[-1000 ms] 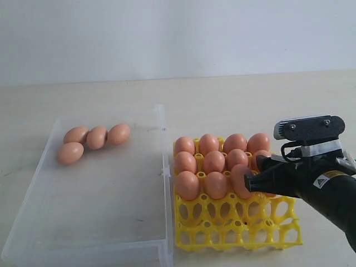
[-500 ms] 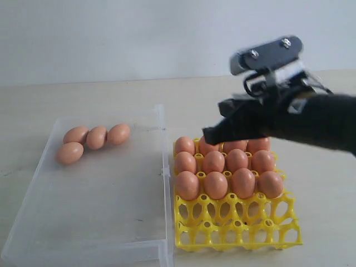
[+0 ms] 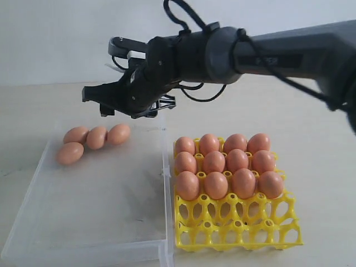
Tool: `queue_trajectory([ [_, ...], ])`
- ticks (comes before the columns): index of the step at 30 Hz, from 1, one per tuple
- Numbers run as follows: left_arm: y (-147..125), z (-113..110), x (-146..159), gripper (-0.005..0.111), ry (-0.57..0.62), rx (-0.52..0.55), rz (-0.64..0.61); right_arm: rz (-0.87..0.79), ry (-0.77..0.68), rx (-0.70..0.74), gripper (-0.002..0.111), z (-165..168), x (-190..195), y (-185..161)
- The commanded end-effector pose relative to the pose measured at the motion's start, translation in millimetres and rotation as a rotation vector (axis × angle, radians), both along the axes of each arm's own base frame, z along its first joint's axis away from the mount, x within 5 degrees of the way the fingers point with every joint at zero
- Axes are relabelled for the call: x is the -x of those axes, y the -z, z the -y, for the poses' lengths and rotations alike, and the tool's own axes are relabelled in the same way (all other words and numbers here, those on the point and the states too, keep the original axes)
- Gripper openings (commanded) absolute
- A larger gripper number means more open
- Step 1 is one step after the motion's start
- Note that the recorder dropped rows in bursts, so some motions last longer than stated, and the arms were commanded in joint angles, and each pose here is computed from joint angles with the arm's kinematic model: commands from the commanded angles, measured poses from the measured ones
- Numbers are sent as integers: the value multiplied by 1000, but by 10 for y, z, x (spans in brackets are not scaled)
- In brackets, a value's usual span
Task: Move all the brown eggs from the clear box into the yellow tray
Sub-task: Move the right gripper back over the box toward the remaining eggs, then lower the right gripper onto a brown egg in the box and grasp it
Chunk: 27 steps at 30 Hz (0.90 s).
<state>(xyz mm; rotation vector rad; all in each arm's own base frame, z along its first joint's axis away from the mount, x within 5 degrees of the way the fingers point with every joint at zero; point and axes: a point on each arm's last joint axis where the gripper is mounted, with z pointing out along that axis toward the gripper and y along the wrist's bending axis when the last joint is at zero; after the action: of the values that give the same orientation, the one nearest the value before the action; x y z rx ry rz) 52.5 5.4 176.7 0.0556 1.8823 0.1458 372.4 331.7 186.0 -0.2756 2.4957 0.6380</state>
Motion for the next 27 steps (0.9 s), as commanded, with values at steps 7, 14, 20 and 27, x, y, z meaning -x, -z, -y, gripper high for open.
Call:
queue_trajectory([
  [7,-24,5,1,0,6,6,19,-57,117,35,61,-185,-292,347],
  [14,-24,5,1,0,6,6,19,-75,132,54,61,-233,-363,481],
  [20,-24,5,1,0,6,6,19,-74,133,57,61,-246,-381,549],
  [27,-24,5,1,0,6,6,19,-70,133,52,60,-263,-400,675],
])
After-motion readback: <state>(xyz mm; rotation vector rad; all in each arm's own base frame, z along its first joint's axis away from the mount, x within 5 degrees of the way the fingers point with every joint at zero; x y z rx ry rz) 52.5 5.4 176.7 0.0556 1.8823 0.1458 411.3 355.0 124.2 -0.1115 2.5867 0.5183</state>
